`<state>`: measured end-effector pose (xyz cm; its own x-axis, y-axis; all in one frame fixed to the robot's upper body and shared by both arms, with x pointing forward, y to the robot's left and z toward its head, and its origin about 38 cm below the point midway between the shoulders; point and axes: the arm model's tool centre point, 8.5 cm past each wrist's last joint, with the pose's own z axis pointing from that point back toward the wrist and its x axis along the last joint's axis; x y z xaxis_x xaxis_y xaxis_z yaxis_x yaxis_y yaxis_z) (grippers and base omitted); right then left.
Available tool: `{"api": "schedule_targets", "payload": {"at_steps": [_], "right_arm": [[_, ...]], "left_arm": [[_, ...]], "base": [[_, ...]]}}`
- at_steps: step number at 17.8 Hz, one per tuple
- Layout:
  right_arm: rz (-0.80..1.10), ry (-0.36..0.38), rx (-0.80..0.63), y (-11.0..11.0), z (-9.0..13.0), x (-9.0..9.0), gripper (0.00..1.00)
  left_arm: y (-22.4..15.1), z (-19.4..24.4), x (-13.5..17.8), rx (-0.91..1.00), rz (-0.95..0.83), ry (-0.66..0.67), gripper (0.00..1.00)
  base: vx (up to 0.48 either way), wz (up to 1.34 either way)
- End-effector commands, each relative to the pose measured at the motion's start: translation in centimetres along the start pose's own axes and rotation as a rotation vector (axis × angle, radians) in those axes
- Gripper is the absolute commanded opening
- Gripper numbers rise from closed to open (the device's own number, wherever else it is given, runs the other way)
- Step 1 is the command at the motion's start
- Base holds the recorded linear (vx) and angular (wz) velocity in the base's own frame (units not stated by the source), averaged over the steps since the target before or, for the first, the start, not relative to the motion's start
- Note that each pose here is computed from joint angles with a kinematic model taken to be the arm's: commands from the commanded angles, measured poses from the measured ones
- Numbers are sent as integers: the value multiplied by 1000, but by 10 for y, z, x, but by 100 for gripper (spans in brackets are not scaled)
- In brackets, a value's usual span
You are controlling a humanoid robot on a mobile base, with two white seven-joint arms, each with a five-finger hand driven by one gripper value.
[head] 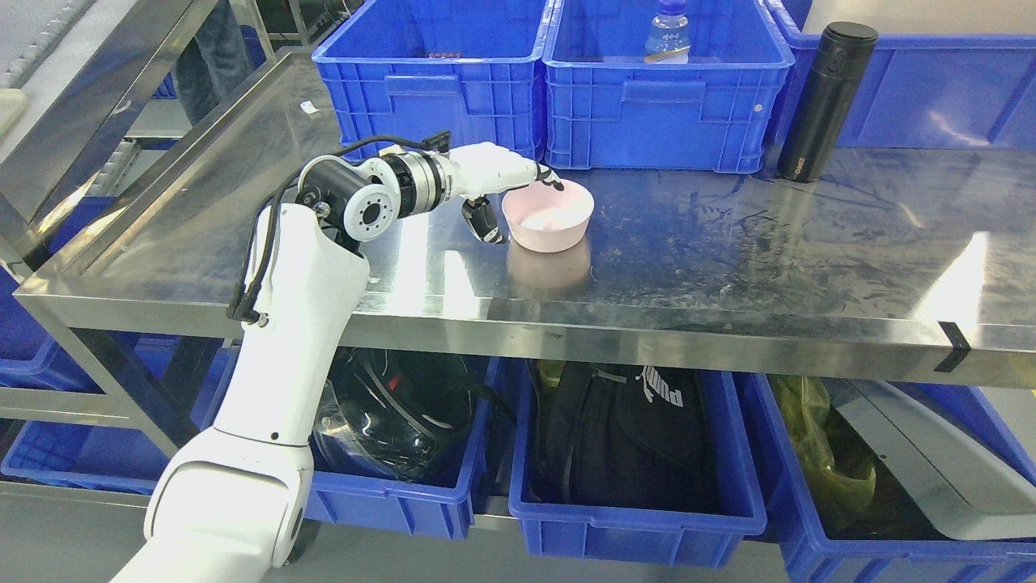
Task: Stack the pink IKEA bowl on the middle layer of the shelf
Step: 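Close the left hand fingers around the pink bowl's rim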
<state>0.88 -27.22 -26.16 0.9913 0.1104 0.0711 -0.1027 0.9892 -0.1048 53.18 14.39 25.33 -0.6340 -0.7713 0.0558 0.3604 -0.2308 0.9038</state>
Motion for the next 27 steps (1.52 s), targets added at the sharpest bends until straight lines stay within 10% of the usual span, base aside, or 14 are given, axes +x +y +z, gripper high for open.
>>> {"api": "schedule_targets", "payload": {"at_steps": [1, 11, 17, 21, 27], "right_arm": [[1, -13, -18, -11, 0, 3, 100], [1, -13, -18, -11, 0, 3, 100], [1, -13, -18, -11, 0, 3, 100], [1, -12, -18, -11, 0, 2, 100], [1, -12, -18, -11, 0, 2, 100]], "left_arm": [[-34, -39, 12, -124, 70, -44, 75], [-37, -37, 6, -148, 44, -6, 61], [-32, -27, 0, -134, 35, -73, 13], [-14, -13, -11, -55, 33, -89, 1], [39, 21, -15, 141, 22, -125, 1]], "base": [[0, 0], [0, 0], [0, 0], [0, 0], [0, 0]]}}
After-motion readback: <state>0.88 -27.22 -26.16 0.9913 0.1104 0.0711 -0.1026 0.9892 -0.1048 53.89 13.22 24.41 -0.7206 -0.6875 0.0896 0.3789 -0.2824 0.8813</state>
